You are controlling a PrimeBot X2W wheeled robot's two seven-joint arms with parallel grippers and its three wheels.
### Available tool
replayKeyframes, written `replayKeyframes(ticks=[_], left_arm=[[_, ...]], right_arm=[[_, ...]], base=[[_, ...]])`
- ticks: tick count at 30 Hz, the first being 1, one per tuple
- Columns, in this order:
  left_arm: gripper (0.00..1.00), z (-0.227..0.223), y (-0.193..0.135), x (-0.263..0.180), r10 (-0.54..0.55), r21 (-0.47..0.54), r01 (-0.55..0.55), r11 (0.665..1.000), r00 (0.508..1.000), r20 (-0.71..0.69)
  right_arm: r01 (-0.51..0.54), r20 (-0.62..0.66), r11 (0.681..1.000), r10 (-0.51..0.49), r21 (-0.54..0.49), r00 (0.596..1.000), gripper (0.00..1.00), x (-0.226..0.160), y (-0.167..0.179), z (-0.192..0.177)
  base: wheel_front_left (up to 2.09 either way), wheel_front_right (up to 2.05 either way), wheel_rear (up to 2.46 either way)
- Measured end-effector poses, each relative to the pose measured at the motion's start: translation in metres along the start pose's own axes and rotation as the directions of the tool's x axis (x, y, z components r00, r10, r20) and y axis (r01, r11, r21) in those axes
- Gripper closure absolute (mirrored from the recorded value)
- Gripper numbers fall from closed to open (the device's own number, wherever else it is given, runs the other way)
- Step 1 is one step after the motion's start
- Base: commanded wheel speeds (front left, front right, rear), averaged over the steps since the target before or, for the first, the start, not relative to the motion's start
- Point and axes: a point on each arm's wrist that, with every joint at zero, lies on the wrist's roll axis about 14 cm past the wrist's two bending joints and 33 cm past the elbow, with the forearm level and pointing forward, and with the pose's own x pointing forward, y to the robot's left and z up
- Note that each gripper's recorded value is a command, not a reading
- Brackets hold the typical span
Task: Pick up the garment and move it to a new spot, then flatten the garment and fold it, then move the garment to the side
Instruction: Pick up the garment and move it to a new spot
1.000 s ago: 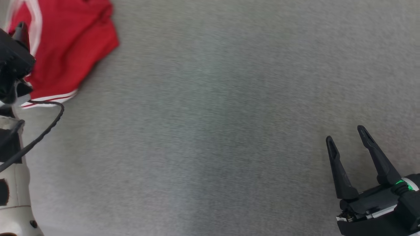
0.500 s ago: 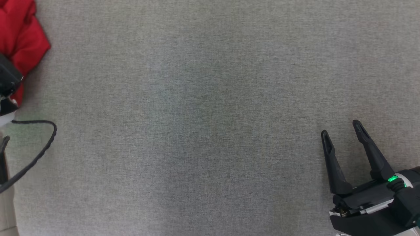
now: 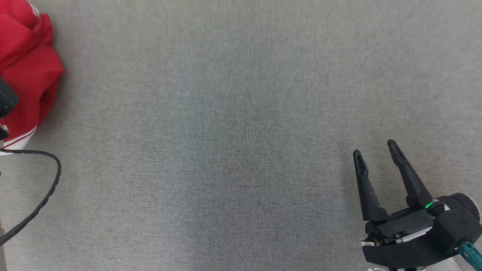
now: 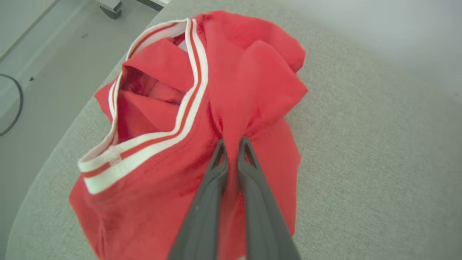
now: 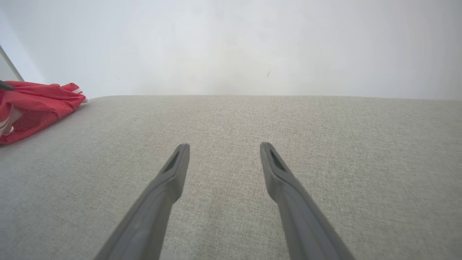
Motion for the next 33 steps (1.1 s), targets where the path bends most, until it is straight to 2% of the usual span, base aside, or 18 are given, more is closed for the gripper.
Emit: replayKeyframes(ticks=[6,10,14,18,19,22,23,24,27,31,32,33], left_arm=[[1.00,0.035,-0.008,-0.046,-0.057,0.039,0.053,0.998,0.991,0.118],[1.00,0.062,-0.023,-0.086,-0.133,0.088,0.117,0.989,0.969,0.210],[1.00,0.089,-0.048,-0.133,-0.239,0.144,0.203,0.969,0.921,0.309],[1.00,0.108,-0.081,-0.185,-0.371,0.221,0.305,0.926,0.843,0.390],[1.00,0.111,-0.097,-0.209,-0.431,0.268,0.346,0.899,0.804,0.410],[1.00,0.112,-0.125,-0.247,-0.529,0.330,0.418,0.846,0.729,0.434],[1.00,0.112,-0.125,-0.247,-0.529,0.330,0.418,0.846,0.729,0.434],[1.00,0.111,-0.143,-0.269,-0.593,0.374,0.463,0.804,0.676,0.438],[1.00,0.100,-0.178,-0.296,-0.688,0.436,0.533,0.725,0.596,0.414],[1.00,0.073,-0.231,-0.322,-0.808,0.503,0.633,0.588,0.483,0.337],[1.00,0.073,-0.231,-0.322,-0.808,0.503,0.633,0.588,0.483,0.337],[1.00,0.060,-0.249,-0.330,-0.844,0.521,0.665,0.536,0.445,0.299]], right_arm=[[0.023,0.052,1.000,-0.023,0.014,0.998,0.00,-0.012,0.008,0.024],[0.043,0.092,0.999,-0.044,0.019,0.995,0.00,-0.024,0.012,0.042],[0.055,0.136,0.998,-0.058,0.026,0.989,0.00,-0.039,0.020,0.060],[0.065,0.183,0.998,-0.069,0.025,0.981,0.00,-0.054,0.026,0.078],[0.072,0.203,0.997,-0.075,0.019,0.976,0.00,-0.062,0.028,0.086],[0.085,0.244,0.996,-0.084,0.007,0.966,0.00,-0.074,0.030,0.100],[0.085,0.244,0.996,-0.084,0.007,0.966,0.00,-0.074,0.030,0.100],[0.096,0.270,0.995,-0.091,-0.005,0.958,0.00,-0.081,0.029,0.109],[0.129,0.291,0.992,-0.121,-0.008,0.949,0.00,-0.095,0.024,0.115],[0.179,0.301,0.984,-0.168,-0.010,0.939,0.00,-0.112,0.014,0.117],[0.179,0.301,0.984,-0.168,-0.010,0.939,0.00,-0.112,0.014,0.117],[0.202,0.311,0.979,-0.190,-0.008,0.931,0.00,-0.119,0.009,0.120]], base=[[0.00,0.00,0.00],[0.00,0.00,0.00],[0.00,0.00,0.00],[0.00,0.00,0.00],[0.00,0.00,0.00],[0.00,0.00,0.00],[0.00,0.00,0.00],[0.00,0.00,0.00],[0.00,0.00,0.00],[0.00,0.00,0.00],[0.00,0.00,0.00],[0.00,0.00,0.00]])
